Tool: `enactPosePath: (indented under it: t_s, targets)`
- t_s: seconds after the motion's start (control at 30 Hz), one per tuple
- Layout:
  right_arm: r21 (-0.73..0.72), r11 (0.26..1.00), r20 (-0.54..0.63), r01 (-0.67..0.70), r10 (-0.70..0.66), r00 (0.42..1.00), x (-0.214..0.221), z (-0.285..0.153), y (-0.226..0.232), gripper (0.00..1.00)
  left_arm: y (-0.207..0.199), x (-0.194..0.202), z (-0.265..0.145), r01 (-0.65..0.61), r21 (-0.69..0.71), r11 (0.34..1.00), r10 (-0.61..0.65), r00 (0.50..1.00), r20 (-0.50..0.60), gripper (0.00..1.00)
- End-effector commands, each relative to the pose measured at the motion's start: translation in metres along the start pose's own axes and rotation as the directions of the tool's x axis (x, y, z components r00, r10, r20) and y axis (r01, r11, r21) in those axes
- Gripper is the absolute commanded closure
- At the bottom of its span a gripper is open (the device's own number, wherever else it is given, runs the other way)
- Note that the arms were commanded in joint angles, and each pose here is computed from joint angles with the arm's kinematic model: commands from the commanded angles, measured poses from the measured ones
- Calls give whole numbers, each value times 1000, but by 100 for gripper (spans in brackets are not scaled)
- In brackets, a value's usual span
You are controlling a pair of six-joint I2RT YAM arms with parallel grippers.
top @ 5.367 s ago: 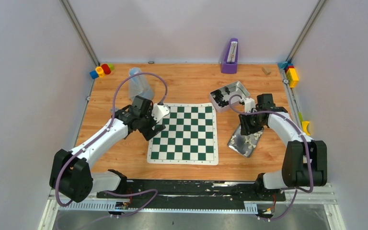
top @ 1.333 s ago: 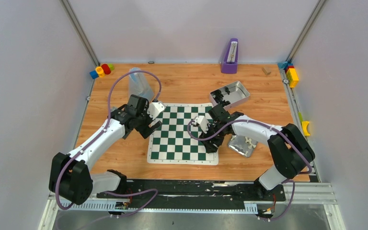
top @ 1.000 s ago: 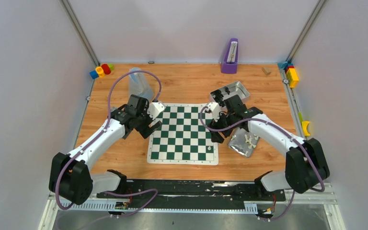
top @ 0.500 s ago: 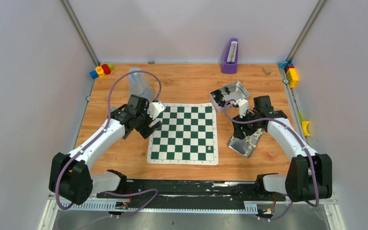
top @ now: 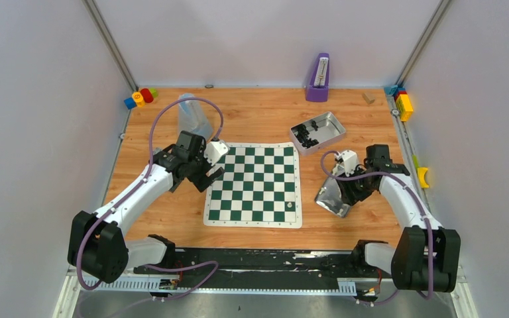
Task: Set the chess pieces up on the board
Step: Pick up the chess piece from the storage box.
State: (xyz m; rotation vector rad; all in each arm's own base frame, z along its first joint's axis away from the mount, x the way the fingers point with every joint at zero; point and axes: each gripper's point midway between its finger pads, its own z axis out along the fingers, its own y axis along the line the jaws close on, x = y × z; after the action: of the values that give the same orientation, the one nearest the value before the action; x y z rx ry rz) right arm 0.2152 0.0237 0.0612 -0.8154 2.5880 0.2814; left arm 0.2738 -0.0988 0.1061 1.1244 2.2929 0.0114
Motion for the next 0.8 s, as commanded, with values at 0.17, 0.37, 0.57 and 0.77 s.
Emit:
enactPosePath:
  t_s: [0.17, 0.37, 0.57, 0.77]
  targets:
    - [-22, 1000, -38, 8, -9, 999, 6, 13, -4, 59, 4, -12, -9, 13, -9, 1000, -13, 999, 50, 0]
    - [-30, 1000, -47, 0, -2, 999, 6, 19, -6, 68, 4, -12, -9, 12, -10, 1000, -11, 999, 50, 0]
    - [-29, 1000, -59, -1, -1, 998, 9, 22, -8, 71, 4, -12, -8, 11, -9, 1000, -11, 999, 51, 0]
    - [-27, 1000, -72, -2, 0, 997, 13, 25, -9, 73, 5, -12, -9, 12, -11, 1000, -12, 999, 50, 0]
